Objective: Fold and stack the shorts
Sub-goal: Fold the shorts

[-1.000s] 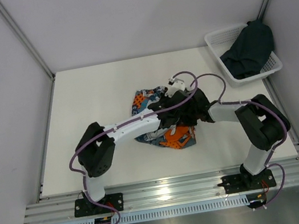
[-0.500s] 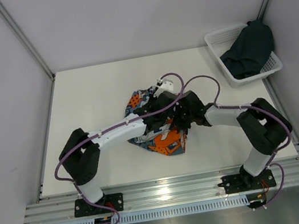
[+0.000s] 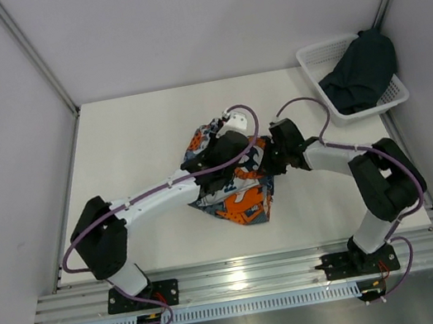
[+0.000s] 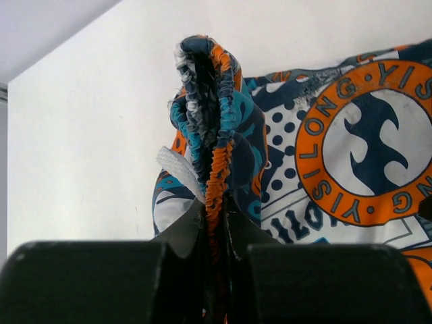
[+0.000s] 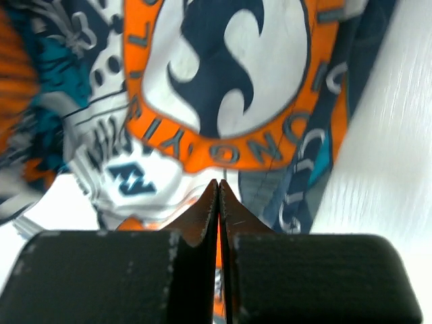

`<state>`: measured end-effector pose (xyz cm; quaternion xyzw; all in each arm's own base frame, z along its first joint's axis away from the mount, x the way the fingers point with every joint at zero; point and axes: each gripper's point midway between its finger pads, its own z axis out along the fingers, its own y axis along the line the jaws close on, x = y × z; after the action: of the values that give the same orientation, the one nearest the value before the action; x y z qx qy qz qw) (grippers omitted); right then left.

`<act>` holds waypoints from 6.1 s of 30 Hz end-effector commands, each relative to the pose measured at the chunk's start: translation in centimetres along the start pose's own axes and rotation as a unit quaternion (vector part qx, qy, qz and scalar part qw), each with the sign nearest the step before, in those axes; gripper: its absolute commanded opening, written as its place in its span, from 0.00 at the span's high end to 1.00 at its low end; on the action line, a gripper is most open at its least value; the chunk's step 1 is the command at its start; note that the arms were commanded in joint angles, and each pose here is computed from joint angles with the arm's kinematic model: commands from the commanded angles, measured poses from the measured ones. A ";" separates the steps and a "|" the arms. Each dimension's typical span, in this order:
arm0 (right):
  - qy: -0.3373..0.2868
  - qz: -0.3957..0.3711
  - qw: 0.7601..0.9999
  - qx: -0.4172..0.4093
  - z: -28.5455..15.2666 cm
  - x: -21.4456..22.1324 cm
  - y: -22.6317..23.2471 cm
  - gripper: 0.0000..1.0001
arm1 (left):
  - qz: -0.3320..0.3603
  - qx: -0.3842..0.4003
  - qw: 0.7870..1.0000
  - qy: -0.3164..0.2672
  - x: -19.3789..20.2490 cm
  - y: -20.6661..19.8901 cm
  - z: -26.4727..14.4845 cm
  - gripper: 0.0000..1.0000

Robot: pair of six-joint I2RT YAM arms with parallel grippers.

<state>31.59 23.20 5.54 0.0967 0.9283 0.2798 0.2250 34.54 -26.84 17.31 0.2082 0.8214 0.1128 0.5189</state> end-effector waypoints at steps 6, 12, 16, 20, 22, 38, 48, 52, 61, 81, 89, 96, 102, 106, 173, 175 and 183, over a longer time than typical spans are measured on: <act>0.019 -0.020 0.999 0.023 3.2 -0.4 -1.1 1.00 | -0.006 -0.010 0.998 -0.057 -3.3 1.4 -2.2 0.91; 0.037 -0.014 0.998 0.041 4.3 0.8 -2.6 1.00 | 0.017 -0.024 0.998 -0.061 -3.2 0.6 -2.7 0.91; 0.043 -0.014 0.998 0.047 4.4 1.3 -3.0 1.00 | 0.032 -0.017 0.997 -0.069 -3.4 -0.9 -3.5 0.91; 0.046 -0.013 0.998 0.044 4.5 1.4 -3.0 1.00 | 0.036 -0.003 0.997 -0.069 -3.1 -3.2 -3.9 0.91; 0.043 -0.012 0.998 0.041 4.4 1.2 -2.8 1.00 | 0.037 0.005 0.998 -0.058 -2.4 -4.4 -3.4 0.91; 0.025 -0.006 0.999 0.022 2.8 0.4 -2.0 1.00 | -0.066 0.124 0.990 -0.016 -1.4 -10.0 -2.6 0.21; 0.017 0.013 1.000 -0.021 1.9 0.0 -2.0 0.96 | -0.259 0.261 0.929 -0.041 -6.3 -1.5 -5.7 0.09; -0.014 0.008 0.999 -0.052 0.4 -1.4 -1.3 0.74 | -0.298 0.270 0.914 -0.042 -5.6 2.3 -5.3 0.09; -0.069 -0.009 0.986 -0.152 -4.5 -2.8 2.4 0.30 | -0.323 0.287 0.901 0.022 0.8 1.3 -0.9 0.10; -0.022 0.052 0.988 -0.145 -2.5 0.0 0.5 0.08 | -0.295 0.297 0.906 0.060 6.2 -1.5 1.2 0.14; -0.009 0.049 0.990 -0.135 -0.8 0.7 0.6 0.15 | -0.255 0.290 0.921 0.061 7.2 -2.6 1.2 0.18; -0.011 0.041 0.988 -0.150 0.3 -0.1 2.0 0.21 | -0.209 0.293 0.932 0.046 6.6 -4.2 0.3 0.29; -0.005 0.038 0.987 -0.156 0.8 -0.1 3.0 0.28 | -0.179 0.318 0.931 0.022 6.0 -5.2 -0.8 0.35; -0.007 0.024 0.990 -0.140 0.6 -0.5 3.7 0.30 | -0.163 0.345 0.924 0.019 6.0 -6.5 -1.4 0.36; -0.007 -0.081 0.995 0.054 1.1 -2.9 -4.4 0.40 | -0.257 0.334 0.907 0.018 3.1 -5.1 4.2 0.29; -0.032 -0.090 0.994 0.047 -0.7 -4.3 -3.0 0.33 | -0.257 0.329 0.908 0.017 2.8 -4.9 4.2 0.29; -0.072 -0.055 0.995 0.038 -6.7 -3.3 -0.9 0.09 | -0.280 0.294 0.914 0.010 0.5 -1.9 4.5 0.29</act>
<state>33.04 19.06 9.66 0.0462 0.9260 0.2318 0.2944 35.80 -29.17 10.07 0.1346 0.8641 -0.2800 0.3961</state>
